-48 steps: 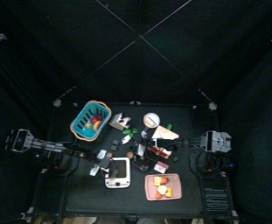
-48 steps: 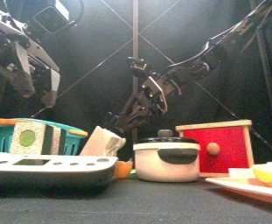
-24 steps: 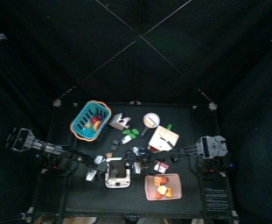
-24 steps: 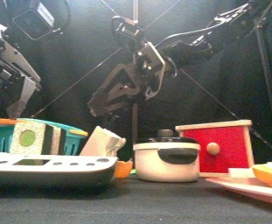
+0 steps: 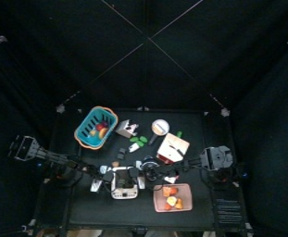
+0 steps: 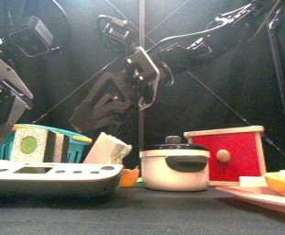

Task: Grab sushi piece

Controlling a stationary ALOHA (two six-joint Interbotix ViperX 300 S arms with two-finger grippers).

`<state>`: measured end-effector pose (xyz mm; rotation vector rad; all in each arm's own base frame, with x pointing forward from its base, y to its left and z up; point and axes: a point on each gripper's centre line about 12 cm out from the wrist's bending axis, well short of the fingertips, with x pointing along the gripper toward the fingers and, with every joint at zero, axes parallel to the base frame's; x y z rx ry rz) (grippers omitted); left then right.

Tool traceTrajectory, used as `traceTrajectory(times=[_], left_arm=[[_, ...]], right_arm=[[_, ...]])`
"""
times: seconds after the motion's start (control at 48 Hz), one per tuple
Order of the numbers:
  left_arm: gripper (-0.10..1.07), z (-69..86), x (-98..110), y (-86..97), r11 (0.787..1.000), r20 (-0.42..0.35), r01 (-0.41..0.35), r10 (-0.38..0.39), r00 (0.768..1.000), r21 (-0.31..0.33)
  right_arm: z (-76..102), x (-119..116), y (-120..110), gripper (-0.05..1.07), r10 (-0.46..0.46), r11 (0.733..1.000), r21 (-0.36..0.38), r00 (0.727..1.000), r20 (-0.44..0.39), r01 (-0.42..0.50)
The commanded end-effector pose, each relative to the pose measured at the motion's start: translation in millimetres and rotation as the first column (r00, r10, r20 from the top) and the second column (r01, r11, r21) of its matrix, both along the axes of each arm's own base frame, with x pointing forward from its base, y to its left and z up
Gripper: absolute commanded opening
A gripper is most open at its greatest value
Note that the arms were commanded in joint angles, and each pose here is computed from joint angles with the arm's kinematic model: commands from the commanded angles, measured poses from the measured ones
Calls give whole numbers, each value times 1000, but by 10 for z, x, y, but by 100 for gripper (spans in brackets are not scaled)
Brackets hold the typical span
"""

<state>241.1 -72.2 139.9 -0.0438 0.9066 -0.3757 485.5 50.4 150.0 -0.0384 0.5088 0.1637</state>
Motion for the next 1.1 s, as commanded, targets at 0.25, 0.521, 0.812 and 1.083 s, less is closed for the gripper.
traceTrajectory(times=[0.25,0.521,0.812,1.083], left_arm=[[82,34,37,0,1000,19,0,0,1000,8],[82,23,30,9,1000,18,3,-3,1000,15],[82,5,22,31,1000,20,-8,7,1000,23],[82,10,31,38,1000,26,-9,8,1000,28]], right_arm=[[83,166,-9,84,-17,1000,3,1000,18,17],[94,218,-25,84,-27,1000,-5,1000,10,27],[1,238,-49,81,-34,999,-6,999,-10,34],[0,246,-160,66,-59,998,-3,998,-11,59]])
